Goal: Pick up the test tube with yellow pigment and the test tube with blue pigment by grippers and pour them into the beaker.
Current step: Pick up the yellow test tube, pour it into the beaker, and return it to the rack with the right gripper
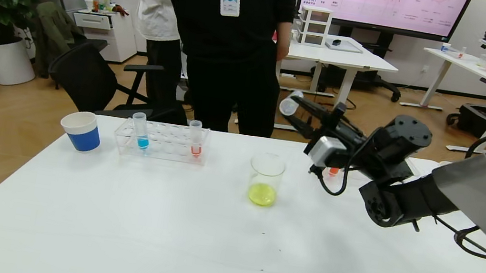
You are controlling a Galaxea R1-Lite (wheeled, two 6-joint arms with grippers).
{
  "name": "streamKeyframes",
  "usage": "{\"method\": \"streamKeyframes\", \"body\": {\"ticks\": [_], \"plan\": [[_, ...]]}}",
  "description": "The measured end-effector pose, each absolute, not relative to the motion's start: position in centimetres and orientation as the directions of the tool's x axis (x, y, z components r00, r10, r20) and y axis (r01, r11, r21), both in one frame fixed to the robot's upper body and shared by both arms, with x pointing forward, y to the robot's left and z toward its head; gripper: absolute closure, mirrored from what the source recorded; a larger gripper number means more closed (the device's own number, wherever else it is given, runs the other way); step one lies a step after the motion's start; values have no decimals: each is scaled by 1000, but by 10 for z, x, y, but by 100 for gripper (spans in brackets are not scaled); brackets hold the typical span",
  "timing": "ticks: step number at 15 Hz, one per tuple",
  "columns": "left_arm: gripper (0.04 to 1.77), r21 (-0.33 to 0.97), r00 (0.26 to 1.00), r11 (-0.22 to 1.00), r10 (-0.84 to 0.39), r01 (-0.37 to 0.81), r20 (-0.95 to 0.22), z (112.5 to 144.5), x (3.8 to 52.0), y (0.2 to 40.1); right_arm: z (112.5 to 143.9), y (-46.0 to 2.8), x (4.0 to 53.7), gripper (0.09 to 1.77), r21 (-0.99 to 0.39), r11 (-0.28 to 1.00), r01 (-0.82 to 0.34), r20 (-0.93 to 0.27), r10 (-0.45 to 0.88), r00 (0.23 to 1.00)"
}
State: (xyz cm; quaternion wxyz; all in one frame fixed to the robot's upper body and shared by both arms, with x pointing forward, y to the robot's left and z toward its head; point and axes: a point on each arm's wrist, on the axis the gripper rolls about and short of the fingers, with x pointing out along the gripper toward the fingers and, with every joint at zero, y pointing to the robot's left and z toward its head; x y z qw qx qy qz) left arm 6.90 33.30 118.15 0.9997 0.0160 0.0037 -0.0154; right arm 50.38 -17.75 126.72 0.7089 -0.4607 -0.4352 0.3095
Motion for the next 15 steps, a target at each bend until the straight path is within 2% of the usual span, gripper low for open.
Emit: {"method": "streamKeyframes", "body": {"ticks": [2,4,7,10,14,15], "plan": [[7,32,999,999,-31,31,-8,1182,69,333,1277,-183,493,135,-797,584,-153,418,716,559],[7,32,1000,999,-30,31,-8,1182,69,333,1282,-188,479,135,-592,769,-242,438,559,704],[7,31,999,999,-31,31,-8,1182,69,333,1282,-197,453,135,-309,887,-344,335,440,833],[7,32,1000,999,-30,31,-8,1182,69,333,1282,-212,429,135,-82,920,-383,192,392,900],[7,31,999,999,-31,31,-8,1182,69,333,1296,-241,397,135,36,934,-355,-22,356,934],[7,31,999,999,-31,31,-8,1182,69,333,1305,-254,394,135,44,941,-334,-38,336,941]]}}
